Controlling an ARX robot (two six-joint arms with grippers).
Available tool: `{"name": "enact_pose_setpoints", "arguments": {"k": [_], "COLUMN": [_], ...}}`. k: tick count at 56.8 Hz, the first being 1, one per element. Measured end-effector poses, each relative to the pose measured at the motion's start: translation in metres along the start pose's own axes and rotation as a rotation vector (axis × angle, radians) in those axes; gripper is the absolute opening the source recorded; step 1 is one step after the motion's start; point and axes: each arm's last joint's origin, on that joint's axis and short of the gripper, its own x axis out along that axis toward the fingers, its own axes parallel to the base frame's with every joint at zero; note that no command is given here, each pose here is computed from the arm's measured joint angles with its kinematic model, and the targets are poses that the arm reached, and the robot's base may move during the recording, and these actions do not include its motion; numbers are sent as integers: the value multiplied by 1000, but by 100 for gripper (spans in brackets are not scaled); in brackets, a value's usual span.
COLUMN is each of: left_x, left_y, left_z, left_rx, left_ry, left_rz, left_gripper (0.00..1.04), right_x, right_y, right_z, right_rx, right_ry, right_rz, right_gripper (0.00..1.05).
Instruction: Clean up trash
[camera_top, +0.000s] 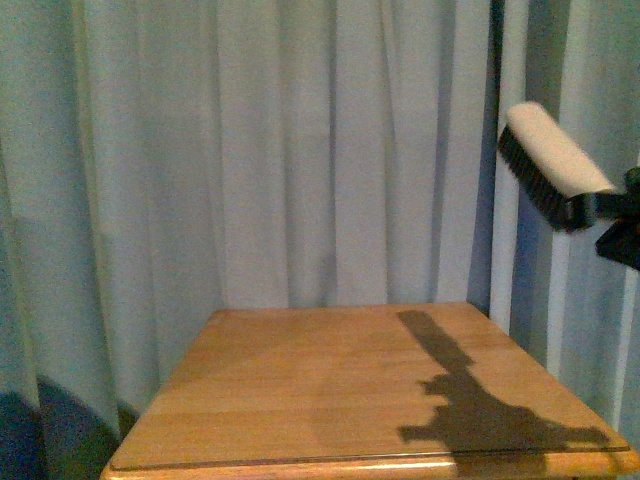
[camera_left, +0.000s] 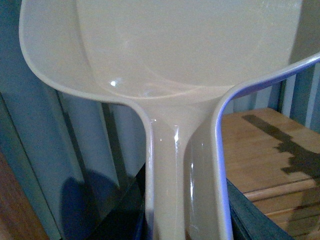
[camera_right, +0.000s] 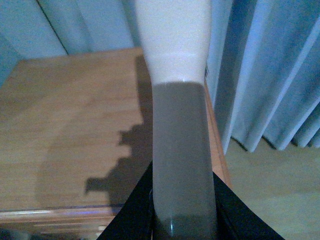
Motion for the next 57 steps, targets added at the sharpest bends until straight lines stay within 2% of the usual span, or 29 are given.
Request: {"name": "enact_pose_setpoints", "arguments": {"k": [13,23,38,57], "left_x": [0,0,0,0], "left_y": [0,0,0,0], "left_z": [0,0,0,0], "left_rx": [0,0,0,0], "left_ry": [0,0,0,0], "left_rz": [0,0,0,0], "left_gripper": [26,26,26,26], "right_x": [-82,-129,-163,-163], "right_y": [-8,-10,-19,-27], "right_z": [-1,-6,-22,-35], "right_rx": [-35,-36,2,48], "right_ry": [-225,-345,-392,-354], "right_rz": [-25,-38,-66,-104], "right_gripper": [20,20,20,20]}}
